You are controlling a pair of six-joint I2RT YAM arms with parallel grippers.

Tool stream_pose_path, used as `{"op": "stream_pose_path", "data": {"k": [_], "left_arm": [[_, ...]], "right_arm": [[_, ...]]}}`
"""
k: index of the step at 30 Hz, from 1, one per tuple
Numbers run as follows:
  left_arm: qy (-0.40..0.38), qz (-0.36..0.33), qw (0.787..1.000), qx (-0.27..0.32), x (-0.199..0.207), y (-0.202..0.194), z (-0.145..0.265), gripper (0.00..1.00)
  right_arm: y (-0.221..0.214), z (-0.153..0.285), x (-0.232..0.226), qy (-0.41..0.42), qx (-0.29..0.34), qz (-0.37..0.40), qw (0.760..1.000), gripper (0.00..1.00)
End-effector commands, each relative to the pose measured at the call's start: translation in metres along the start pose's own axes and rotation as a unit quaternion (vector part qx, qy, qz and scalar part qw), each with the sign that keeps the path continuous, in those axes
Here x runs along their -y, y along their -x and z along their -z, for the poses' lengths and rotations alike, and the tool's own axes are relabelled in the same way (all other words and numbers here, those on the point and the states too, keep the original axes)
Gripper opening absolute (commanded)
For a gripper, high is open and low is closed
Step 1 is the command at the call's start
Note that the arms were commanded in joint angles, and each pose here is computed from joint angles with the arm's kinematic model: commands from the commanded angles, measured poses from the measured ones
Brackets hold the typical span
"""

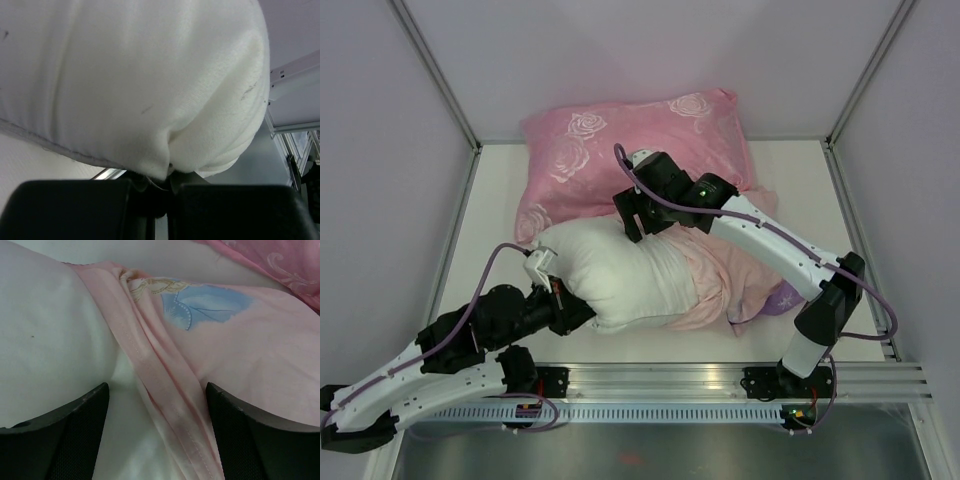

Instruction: Remove the pillowcase from the pillow

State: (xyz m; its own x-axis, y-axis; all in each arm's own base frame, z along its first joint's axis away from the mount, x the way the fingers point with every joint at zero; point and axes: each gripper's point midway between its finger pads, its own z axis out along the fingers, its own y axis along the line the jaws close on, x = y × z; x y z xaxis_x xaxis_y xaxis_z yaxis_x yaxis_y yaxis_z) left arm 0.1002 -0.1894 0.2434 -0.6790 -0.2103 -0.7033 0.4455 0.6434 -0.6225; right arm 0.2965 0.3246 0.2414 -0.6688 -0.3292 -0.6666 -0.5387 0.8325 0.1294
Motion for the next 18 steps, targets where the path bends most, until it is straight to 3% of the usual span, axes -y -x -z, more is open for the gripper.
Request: {"op": "stream_pose_path", "data": {"k": [1, 3, 5, 6, 7, 9, 13, 18], "left_arm": [[-0.044, -0.004, 0.998, 0.044, 0.026, 0.027, 0.002, 0.02], [-0.045, -0.002, 0.998, 0.045, 0.026, 0.028, 0.003, 0.02], [-0.046, 0.0, 0.998, 0.047, 0.027, 0.03, 0.006, 0.02], [-0.038, 0.003, 0.998, 0.051, 0.024, 0.031, 0.008, 0.02], [-0.036, 0.007, 0.998, 0.057, 0.023, 0.034, 0.012, 0.02], [-0.013, 0.022, 0.997, 0.066, 0.013, 0.037, 0.018, 0.02], [0.051, 0.063, 0.993, 0.09, -0.014, 0.043, 0.037, 0.02], [0.076, 0.09, 0.986, 0.118, -0.032, 0.049, 0.061, 0.02]], "right_arm": [[-0.006, 0.005, 0.001, -0.026, 0.011, 0.02, 0.999, 0.83], [-0.013, -0.005, 0.006, -0.042, 0.002, 0.018, 0.999, 0.76], [-0.019, -0.014, 0.022, -0.086, -0.002, 0.013, 0.996, 0.54], [-0.023, -0.019, 0.029, -0.108, -0.006, 0.011, 0.994, 0.35], [-0.025, -0.022, 0.039, -0.136, -0.006, 0.008, 0.991, 0.23], [-0.027, -0.025, 0.064, -0.193, -0.006, -0.007, 0.981, 0.06], [-0.024, -0.02, 0.107, -0.229, 0.005, -0.06, 0.972, 0.0], [-0.024, 0.019, 0.185, -0.342, 0.025, -0.113, 0.933, 0.0]]}}
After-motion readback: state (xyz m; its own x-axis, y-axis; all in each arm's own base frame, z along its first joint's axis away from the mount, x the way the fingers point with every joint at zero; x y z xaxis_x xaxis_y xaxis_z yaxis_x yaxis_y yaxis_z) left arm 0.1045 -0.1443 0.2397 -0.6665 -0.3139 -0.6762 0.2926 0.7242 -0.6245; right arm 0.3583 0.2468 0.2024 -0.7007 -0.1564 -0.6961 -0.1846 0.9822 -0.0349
